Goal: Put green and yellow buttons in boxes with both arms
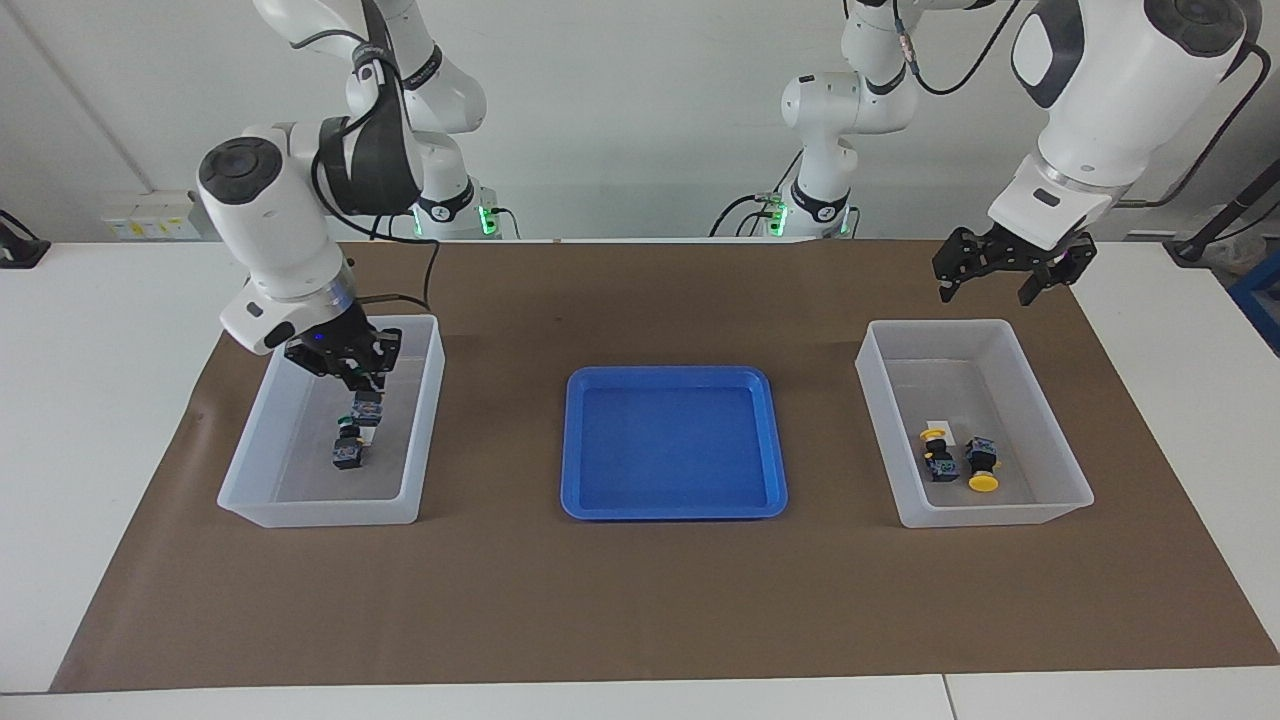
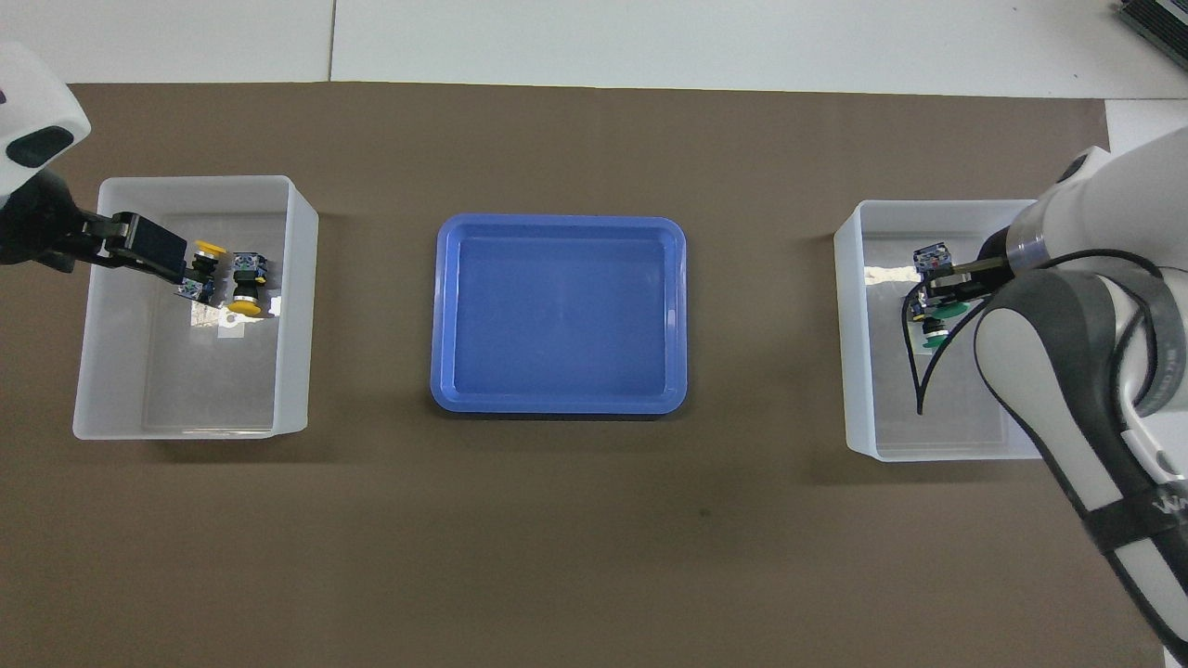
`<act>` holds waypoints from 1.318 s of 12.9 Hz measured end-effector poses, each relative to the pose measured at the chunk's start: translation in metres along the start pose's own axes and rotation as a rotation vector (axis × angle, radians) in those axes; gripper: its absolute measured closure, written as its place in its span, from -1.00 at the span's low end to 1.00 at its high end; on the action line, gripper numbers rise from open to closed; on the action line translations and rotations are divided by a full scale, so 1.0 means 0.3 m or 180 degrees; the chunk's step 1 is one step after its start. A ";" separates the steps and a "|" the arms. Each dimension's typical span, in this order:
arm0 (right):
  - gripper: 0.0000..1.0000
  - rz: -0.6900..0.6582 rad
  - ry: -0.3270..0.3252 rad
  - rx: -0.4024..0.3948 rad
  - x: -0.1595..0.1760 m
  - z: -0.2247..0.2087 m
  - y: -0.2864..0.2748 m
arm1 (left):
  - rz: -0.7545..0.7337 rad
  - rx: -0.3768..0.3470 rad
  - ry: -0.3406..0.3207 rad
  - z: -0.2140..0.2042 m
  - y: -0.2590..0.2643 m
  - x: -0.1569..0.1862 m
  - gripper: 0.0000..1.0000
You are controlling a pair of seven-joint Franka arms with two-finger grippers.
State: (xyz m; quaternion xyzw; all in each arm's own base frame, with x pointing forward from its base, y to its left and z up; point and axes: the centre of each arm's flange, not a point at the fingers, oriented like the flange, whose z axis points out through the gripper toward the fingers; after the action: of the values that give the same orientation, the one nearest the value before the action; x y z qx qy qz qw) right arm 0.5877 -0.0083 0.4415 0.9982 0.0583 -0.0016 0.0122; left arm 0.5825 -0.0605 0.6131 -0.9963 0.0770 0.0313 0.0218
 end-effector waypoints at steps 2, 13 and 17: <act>0.36 -0.0088 -0.0009 0.0039 -0.069 0.156 0.050 | -0.0049 0.0007 0.0057 0.074 -0.009 -0.006 -1.00; -1.00 0.0395 0.0618 -0.0038 -0.044 -0.015 0.012 | -0.0165 -0.0100 0.0358 0.116 -0.013 -0.033 -1.00; -1.00 0.0443 0.0471 -0.0072 -0.039 -0.364 0.027 | -0.0168 -0.0103 0.0371 0.109 -0.013 -0.036 -1.00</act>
State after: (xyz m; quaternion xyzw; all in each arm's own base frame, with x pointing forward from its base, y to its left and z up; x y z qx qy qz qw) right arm 0.5772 -0.0151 0.5508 0.9970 -0.0104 0.0737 0.0192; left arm 0.5704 -0.0535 0.5814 -0.9983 0.0513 -0.0261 0.0019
